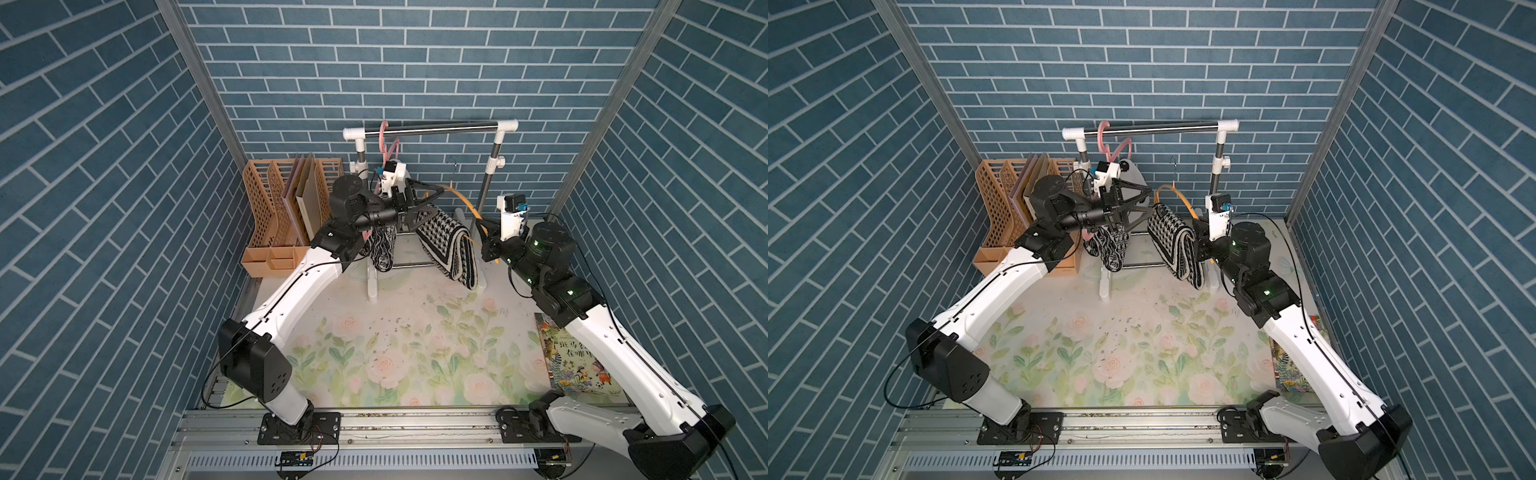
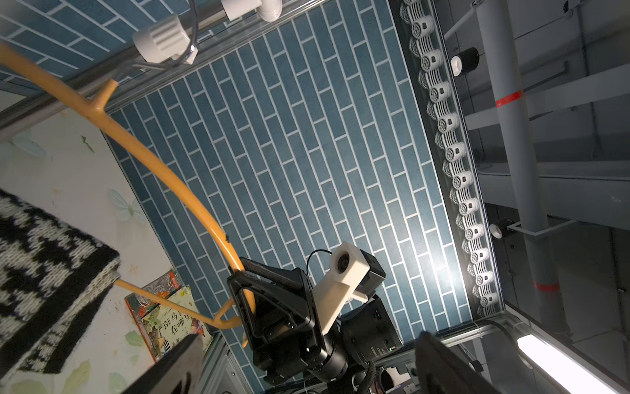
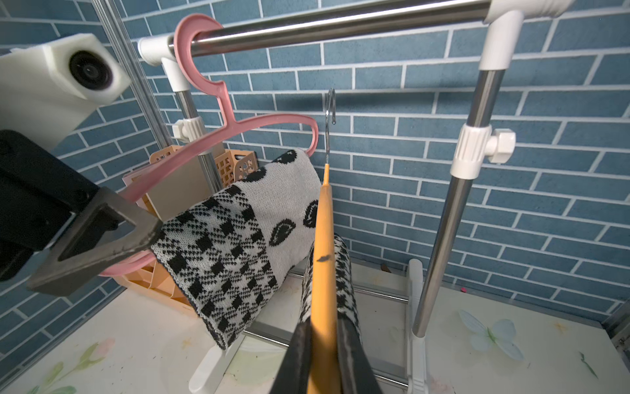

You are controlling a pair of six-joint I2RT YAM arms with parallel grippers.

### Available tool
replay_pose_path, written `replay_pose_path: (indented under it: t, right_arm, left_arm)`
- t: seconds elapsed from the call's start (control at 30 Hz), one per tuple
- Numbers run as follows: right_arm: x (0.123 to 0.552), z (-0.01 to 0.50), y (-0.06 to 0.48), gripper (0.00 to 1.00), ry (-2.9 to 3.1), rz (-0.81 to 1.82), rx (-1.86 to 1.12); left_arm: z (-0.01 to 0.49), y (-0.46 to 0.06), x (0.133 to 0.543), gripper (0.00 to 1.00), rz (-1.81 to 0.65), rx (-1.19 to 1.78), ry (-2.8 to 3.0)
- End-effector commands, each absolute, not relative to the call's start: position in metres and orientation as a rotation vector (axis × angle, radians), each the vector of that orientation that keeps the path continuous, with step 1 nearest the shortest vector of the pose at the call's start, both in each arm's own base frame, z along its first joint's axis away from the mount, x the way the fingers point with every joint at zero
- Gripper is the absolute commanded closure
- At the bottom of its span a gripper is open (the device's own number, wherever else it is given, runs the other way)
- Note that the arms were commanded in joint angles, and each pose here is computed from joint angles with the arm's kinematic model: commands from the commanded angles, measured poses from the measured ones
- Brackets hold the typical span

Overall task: Hang the scarf on the hanger
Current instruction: Place the hanger at the clothesline.

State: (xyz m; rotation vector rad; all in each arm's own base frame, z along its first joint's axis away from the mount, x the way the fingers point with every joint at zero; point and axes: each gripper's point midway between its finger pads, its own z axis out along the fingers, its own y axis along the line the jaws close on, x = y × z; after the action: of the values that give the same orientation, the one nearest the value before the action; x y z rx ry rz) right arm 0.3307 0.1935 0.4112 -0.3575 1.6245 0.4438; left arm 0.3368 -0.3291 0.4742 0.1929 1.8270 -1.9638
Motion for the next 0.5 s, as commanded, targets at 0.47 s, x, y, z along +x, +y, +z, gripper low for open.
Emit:
replay_pose_path:
  t: [0.47]
  right_arm:
    - [0.301,0.526,0.163,1.00,1.199,0.526,-0.171]
  left_arm:
    - [0.498,-0.302,0.265,0.01,-1.958,0.410,1.729]
